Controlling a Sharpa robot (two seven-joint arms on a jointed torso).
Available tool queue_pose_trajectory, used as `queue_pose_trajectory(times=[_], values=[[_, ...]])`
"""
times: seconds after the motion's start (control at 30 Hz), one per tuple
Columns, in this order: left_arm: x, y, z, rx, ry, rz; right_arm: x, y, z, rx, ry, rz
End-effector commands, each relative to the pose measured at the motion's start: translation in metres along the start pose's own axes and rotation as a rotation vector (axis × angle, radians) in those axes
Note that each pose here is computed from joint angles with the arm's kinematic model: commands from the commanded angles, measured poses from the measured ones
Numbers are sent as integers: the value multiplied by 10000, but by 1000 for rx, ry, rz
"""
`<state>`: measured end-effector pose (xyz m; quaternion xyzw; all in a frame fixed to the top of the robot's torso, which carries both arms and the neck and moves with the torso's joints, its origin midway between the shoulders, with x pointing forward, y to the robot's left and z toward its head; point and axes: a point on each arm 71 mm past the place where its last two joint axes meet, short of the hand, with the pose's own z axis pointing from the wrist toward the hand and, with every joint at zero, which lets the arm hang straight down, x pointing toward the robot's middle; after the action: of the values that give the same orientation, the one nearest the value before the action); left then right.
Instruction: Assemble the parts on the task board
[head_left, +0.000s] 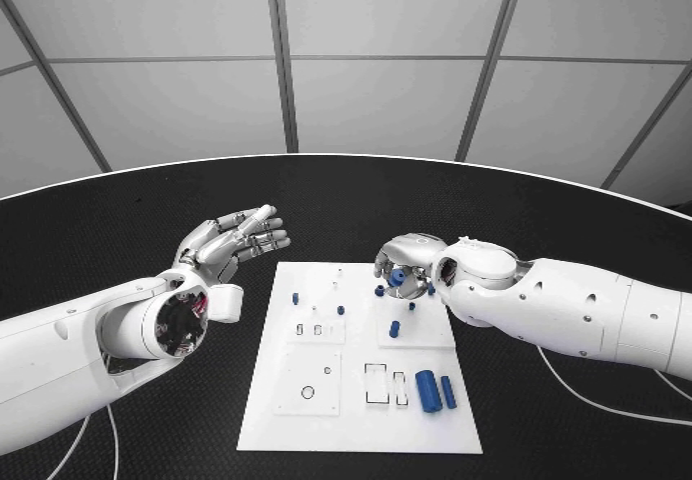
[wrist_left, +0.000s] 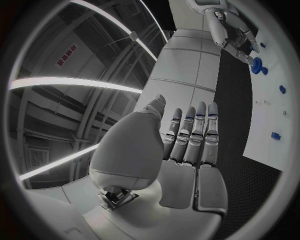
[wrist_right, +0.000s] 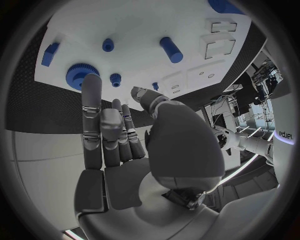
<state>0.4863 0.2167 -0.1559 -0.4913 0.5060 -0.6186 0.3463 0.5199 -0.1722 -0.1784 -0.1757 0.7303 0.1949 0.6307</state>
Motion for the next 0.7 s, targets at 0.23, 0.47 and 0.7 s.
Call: queue_pose_trajectory(times=[0.23,0.47,0.7], values=[[24,-39,-15,3,9,-2,4,-39,18,18,3,-18],[36,-52,-32,2,15,-3,4,-71,29,29,6,-22],[46,-68,-48,3,20,-5,5,-93,46,35,10,-25]])
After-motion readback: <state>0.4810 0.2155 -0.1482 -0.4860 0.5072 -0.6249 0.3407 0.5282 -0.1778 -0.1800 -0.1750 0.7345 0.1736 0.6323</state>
